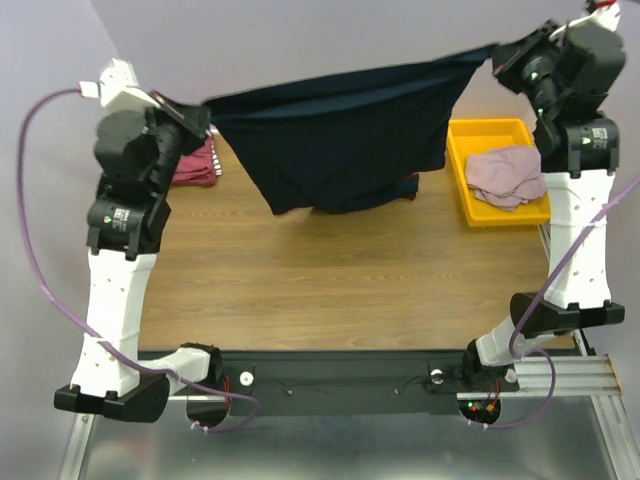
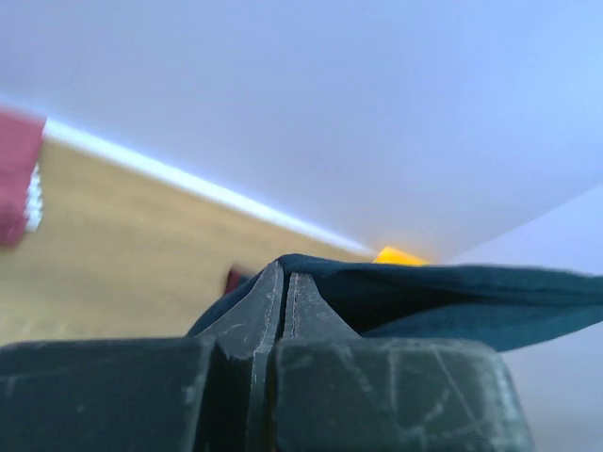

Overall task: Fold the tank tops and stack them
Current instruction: Flatten the tank top out

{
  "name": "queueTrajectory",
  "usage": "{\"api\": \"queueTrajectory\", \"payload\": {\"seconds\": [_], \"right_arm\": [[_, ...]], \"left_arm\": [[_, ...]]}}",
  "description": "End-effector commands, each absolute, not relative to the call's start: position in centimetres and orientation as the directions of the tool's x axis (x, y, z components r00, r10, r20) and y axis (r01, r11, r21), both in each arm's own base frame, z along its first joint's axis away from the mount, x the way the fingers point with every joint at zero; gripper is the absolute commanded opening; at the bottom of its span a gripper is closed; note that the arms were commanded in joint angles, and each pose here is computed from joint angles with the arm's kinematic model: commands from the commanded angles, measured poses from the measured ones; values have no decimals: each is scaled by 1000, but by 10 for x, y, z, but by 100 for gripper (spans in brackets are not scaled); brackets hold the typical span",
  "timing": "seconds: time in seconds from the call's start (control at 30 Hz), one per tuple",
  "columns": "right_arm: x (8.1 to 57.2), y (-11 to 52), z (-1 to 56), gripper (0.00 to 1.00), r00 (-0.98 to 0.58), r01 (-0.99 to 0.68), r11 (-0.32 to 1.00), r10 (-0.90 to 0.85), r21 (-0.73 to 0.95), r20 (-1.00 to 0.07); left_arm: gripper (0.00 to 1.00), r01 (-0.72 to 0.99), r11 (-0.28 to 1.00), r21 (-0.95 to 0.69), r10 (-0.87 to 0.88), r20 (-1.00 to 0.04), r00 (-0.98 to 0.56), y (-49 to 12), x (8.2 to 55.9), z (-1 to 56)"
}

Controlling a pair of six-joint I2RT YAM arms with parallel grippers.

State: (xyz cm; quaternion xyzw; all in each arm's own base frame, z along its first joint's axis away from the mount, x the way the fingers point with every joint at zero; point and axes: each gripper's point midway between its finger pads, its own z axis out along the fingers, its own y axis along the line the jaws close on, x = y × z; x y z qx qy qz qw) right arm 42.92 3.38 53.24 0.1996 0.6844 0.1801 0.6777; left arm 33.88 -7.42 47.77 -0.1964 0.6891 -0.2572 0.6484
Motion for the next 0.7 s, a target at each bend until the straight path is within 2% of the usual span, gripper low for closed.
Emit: {"api": "queueTrajectory", "payload": {"seconds": [0.0,0.3,0.47,0.53,0.6,0.67], "right_arm": [[405,29,599,0,152,-69,834,550,547,-821],[320,22,676,0,337,-183,815,578,550,-743],[296,25,700,0,393,-262,798,602,543,-695],[304,31,696,0,366,-278,790,613,546,-700],[334,40,674,0,287,-275,779,626,563,-725],[371,57,637,0,159,-281,763,635,582,-756]], "left_arm": [[0,199,787,-584,-608,-789,88,-68,315,562],[0,394,732,-556,-666,-705,243,-66,242,640],[0,461,711,-531,-692,-646,321,-59,205,671],[0,459,707,-538,-699,-631,337,-57,206,674],[0,409,714,-569,-696,-644,319,-55,234,664],[0,359,724,-589,-676,-710,198,-72,282,638]]}}
